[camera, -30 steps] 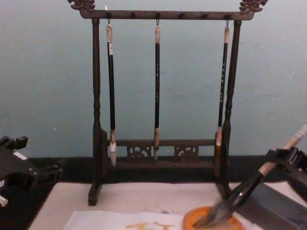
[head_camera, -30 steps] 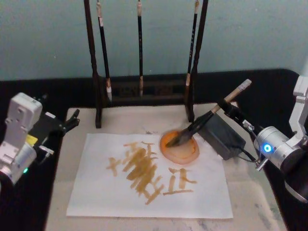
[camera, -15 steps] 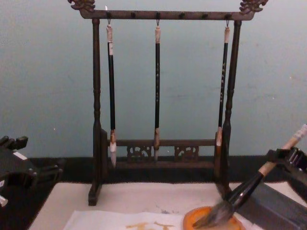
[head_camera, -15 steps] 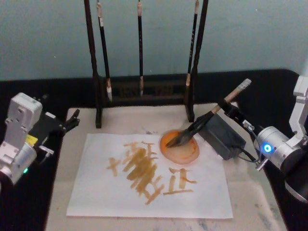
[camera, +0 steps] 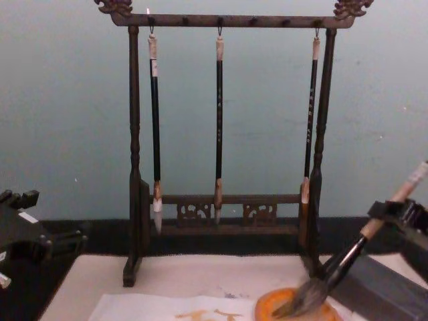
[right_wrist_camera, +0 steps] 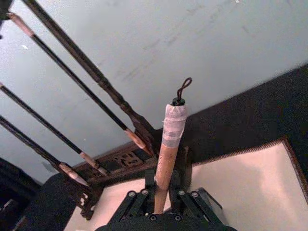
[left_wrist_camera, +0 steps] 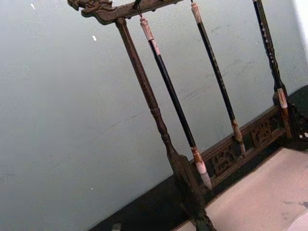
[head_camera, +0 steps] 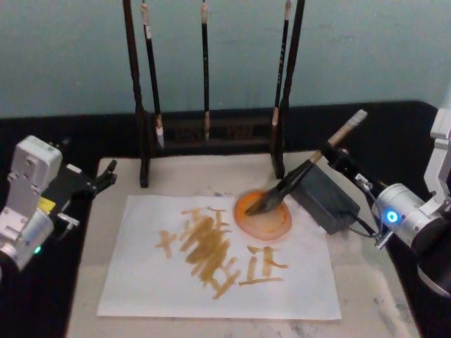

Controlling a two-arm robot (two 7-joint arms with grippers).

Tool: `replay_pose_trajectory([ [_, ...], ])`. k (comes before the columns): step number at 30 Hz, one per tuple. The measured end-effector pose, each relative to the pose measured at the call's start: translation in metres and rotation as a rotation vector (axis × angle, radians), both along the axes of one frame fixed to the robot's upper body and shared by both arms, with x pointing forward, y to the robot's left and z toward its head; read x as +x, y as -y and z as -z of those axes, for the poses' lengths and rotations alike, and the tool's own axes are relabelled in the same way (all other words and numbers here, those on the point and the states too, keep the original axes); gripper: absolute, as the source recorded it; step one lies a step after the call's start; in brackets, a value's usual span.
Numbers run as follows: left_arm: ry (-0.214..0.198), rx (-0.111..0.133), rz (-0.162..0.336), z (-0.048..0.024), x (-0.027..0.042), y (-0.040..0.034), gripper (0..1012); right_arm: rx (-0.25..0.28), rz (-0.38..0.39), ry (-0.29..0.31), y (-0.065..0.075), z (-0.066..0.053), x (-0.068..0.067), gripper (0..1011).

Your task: Pick up the brush from the inkstone, write on the paper, then place the brush back to its original position.

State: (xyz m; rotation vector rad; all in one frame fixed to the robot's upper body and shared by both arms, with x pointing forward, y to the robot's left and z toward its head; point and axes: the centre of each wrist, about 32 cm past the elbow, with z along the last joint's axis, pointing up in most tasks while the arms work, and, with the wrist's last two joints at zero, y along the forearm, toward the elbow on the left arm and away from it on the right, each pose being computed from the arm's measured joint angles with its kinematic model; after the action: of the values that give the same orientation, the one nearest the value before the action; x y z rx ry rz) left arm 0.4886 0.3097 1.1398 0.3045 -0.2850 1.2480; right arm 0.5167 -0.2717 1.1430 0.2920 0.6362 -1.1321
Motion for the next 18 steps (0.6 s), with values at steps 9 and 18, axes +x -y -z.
replay_pose_trajectory([
  [9,0.000,0.000,0.000,0.0000,0.0000,0.0000,1010,-0.023,-0.032,0.083,-0.002,-0.009,-0.005,176],
  [18,0.000,0.000,0.000,0.0000,0.0000,0.0000,1010,-0.083,-0.093,0.188,-0.003,-0.019,-0.012,176],
])
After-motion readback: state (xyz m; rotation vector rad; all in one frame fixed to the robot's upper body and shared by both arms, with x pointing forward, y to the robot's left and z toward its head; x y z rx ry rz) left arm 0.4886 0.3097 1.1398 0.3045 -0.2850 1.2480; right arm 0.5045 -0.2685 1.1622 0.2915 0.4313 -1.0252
